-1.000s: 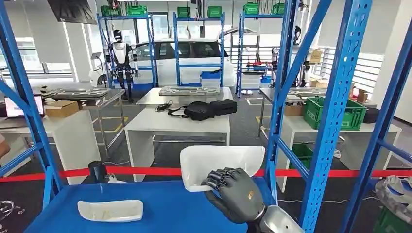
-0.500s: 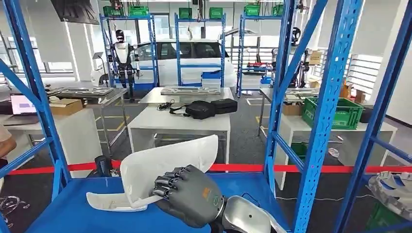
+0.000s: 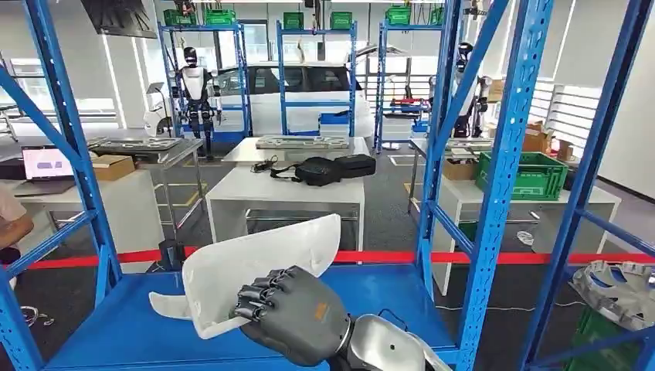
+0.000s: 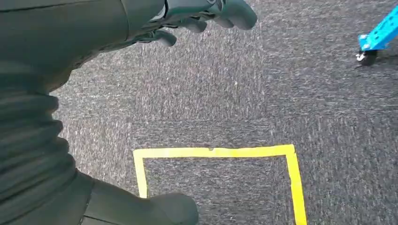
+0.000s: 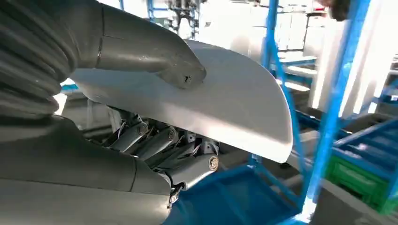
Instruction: Take the parts from the cabinet and place them on the table.
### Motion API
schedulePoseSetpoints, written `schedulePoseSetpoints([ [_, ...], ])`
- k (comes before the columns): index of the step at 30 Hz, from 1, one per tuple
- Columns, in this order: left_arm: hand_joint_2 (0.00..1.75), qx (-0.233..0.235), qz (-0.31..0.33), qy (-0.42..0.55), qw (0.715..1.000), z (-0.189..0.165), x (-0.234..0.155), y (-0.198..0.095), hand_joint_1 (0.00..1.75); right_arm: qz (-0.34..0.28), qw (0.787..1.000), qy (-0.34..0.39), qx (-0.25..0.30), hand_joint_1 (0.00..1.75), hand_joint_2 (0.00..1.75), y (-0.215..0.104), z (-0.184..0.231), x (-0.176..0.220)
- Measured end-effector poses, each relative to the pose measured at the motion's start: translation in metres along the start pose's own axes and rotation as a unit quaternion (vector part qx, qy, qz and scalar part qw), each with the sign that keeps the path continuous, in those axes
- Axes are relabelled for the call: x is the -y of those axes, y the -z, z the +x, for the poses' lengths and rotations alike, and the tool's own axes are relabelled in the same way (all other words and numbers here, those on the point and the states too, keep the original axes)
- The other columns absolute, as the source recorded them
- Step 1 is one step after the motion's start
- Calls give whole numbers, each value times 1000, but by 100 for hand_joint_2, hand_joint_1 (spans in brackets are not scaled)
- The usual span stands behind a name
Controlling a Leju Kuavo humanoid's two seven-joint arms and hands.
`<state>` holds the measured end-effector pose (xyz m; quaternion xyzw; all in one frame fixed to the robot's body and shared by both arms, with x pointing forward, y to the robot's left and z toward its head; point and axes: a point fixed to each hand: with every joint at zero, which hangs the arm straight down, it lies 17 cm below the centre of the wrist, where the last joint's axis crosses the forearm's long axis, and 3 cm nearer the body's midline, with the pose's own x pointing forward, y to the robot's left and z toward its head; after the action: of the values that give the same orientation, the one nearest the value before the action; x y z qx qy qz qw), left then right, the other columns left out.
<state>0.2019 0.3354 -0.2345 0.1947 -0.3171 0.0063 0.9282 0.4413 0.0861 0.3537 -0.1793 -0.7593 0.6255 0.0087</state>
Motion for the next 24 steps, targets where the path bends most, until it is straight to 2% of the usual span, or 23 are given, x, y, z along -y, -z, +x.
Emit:
schedulePoseSetpoints([
  [6,175,-1,1,-4,1000,0,0,0,0,-3,1000,-10,-16,161,175,-4,-8,0],
  [12,175,-2,1,-7,1000,-1,2,-1,0,-5,998,-35,-46,161,175,-22,-27,-1],
  [20,175,-6,-2,-10,1000,-2,0,0,0,-13,991,-75,-114,161,175,-76,-74,8],
  [24,175,-11,-2,-10,1000,-5,0,0,0,-8,989,-74,-125,161,175,-93,-76,-3],
])
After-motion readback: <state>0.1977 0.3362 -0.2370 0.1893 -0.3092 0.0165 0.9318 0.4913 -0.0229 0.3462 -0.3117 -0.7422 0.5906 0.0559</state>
